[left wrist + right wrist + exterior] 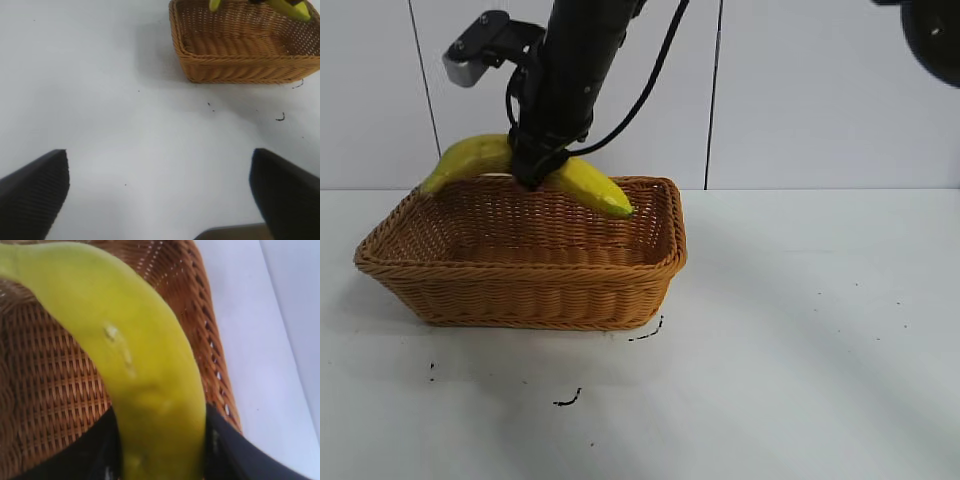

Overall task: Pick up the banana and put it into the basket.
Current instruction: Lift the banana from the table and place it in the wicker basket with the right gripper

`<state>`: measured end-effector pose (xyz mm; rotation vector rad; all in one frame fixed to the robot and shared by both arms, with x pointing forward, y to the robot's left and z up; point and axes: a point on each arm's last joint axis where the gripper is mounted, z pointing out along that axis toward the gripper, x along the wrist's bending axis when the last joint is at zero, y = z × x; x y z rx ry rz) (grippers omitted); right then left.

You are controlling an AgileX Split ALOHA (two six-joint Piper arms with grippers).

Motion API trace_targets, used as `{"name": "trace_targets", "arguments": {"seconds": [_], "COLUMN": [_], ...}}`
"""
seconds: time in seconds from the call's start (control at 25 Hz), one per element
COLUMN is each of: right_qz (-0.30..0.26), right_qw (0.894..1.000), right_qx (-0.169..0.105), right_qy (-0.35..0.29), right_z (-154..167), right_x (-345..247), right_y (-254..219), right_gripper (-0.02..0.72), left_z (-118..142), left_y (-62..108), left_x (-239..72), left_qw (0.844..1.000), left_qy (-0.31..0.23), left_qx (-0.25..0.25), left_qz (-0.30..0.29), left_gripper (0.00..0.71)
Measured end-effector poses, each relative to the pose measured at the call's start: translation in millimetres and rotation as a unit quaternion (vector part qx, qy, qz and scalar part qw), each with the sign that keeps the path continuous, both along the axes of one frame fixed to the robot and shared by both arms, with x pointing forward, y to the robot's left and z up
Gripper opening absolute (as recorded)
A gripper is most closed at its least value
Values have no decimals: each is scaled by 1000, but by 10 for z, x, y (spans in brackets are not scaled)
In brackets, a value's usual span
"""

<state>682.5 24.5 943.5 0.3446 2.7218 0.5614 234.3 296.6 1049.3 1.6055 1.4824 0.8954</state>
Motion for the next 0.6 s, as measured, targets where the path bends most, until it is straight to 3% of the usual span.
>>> {"name": "trace_targets", "arguments": {"seconds": [0.24,0.44,0.6], "right_qz": [-5,-29,-68], "right_qw": [1000,999,997], "right_qx": [-9,8,29], "right_qy": [20,28,35], "right_z": [-24,-14,83], "right_x": [-20,-17,-24], "right_y": [-28,-18,-25], "right_gripper": [328,629,685], "left_z": [0,0,0], "left_y": [0,0,0], "left_x": [0,0,0], "left_qw": [1000,1000,1000], "left_qy": [0,0,0], "left_qx": [0,0,0], "left_qz": [0,0,0], "left_gripper": [695,695,695]}}
